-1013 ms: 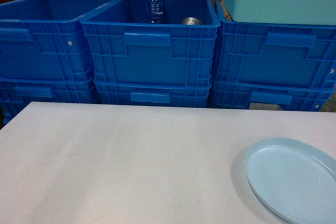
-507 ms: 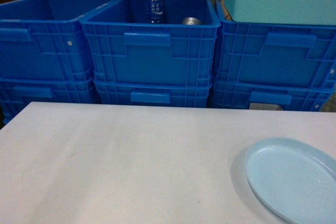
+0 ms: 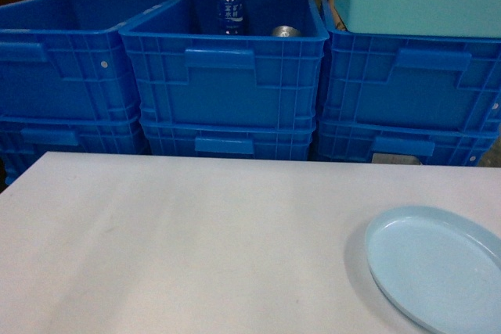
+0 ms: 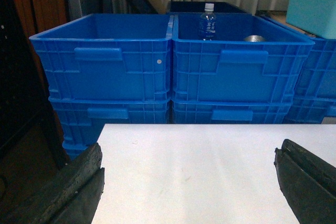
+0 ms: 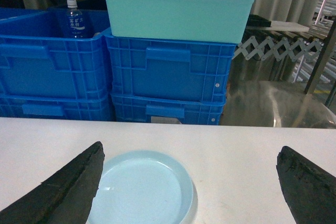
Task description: Place blue tray on left shelf second layer neatly
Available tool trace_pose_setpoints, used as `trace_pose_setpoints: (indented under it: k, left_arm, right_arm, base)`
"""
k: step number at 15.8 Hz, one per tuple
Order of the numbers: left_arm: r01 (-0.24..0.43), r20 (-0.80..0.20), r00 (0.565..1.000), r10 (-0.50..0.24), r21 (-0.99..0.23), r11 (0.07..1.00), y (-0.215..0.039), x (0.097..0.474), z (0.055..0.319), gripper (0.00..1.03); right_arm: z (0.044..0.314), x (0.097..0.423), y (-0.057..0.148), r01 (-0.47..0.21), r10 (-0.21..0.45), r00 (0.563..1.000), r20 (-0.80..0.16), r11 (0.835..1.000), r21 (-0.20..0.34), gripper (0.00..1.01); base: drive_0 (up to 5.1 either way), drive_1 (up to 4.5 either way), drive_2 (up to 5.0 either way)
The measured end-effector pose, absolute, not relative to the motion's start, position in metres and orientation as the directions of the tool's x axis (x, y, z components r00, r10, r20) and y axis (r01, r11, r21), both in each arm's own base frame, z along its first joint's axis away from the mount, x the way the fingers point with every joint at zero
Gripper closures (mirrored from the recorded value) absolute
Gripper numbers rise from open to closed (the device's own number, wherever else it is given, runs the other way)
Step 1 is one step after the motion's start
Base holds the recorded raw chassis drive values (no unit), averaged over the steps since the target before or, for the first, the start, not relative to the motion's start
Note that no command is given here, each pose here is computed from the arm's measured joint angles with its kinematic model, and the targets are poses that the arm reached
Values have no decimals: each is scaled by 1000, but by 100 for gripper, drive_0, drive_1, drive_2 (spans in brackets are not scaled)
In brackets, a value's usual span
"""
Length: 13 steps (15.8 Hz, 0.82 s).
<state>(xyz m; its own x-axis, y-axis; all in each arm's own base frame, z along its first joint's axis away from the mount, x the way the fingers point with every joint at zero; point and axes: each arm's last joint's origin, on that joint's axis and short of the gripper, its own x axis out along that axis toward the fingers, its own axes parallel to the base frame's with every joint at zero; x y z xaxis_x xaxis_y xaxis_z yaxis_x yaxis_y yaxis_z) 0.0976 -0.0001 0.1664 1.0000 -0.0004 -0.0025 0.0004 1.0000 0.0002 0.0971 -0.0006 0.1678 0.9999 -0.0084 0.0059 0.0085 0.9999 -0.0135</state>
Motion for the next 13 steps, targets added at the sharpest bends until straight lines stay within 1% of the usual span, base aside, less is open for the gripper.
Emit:
trace_pose_setpoints:
  k: [8,9,11,13]
  left_arm:
    - [0,-2,1000,0,1,1000,0,98,166,5]
    - [0,-2,1000,0,1,1000,0,98,166,5]
    - [0,-2,1000,0,0,1000,0,98,166,5]
    - [1,-2,1000,-1,1,1000,0,98,166,5]
  right_arm:
    - [168,97,-1,8,-8,1000,9,1000,-13,3]
    - [172,100,-1,-11,11,999,32,1000,-4,3]
    - [173,118,-2,-31,31,999,-34,1000,-3,3]
    - [183,137,-2,-47,45,997,-68,999,-19,3]
  base:
    - [0,0,0]
    - [0,0,0]
    - [0,0,0]
    - [0,0,0]
